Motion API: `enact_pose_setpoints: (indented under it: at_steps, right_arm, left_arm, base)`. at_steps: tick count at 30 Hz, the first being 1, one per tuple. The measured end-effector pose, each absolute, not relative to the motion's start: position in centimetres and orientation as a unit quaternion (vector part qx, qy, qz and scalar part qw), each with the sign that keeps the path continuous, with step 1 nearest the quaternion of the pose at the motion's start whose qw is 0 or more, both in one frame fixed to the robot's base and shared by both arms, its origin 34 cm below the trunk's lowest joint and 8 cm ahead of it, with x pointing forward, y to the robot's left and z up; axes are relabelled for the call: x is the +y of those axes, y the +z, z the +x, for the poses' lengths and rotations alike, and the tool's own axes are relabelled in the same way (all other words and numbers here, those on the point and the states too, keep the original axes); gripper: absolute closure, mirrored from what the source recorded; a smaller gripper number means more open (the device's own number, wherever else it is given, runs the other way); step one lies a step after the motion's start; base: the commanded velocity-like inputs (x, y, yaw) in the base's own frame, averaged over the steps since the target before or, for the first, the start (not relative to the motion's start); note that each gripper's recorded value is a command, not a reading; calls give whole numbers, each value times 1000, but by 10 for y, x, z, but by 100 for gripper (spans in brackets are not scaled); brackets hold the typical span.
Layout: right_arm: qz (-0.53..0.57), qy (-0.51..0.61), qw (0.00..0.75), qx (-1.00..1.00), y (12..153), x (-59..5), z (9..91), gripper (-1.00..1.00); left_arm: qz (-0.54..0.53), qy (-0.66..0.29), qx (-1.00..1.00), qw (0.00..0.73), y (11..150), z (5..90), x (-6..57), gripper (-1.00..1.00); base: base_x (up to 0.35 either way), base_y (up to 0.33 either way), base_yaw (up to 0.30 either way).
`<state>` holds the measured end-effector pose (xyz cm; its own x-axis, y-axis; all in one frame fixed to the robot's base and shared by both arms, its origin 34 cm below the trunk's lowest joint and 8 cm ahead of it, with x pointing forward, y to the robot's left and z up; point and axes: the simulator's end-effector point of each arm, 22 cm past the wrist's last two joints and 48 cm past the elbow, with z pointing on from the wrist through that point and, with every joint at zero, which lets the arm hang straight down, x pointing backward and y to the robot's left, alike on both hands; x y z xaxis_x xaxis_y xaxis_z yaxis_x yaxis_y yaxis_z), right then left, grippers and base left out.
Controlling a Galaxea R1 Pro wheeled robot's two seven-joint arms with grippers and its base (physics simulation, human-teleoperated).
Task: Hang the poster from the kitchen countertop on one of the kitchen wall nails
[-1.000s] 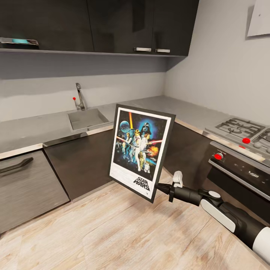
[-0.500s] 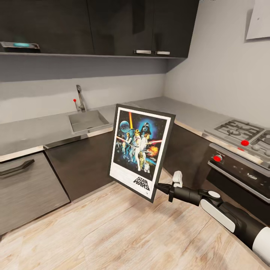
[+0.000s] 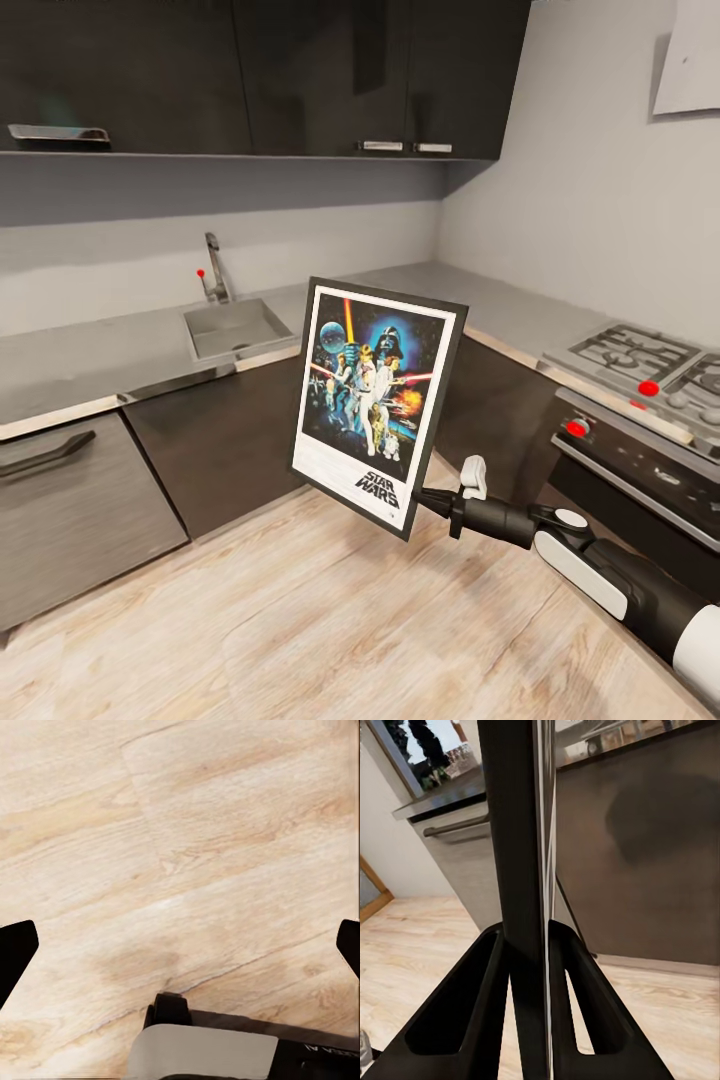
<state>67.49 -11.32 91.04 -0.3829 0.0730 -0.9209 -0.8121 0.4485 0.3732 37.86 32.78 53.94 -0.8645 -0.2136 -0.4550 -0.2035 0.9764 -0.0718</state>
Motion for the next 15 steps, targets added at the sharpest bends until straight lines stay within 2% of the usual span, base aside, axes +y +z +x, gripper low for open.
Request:
enact_pose_setpoints:
  at_steps: [15]
  right_arm:
    - [-264, 452, 487, 699, 930, -114, 674, 100]
  left_arm:
    - [-105, -30, 967, 232, 555, 365, 318, -100]
  base:
    - [0, 0, 0]
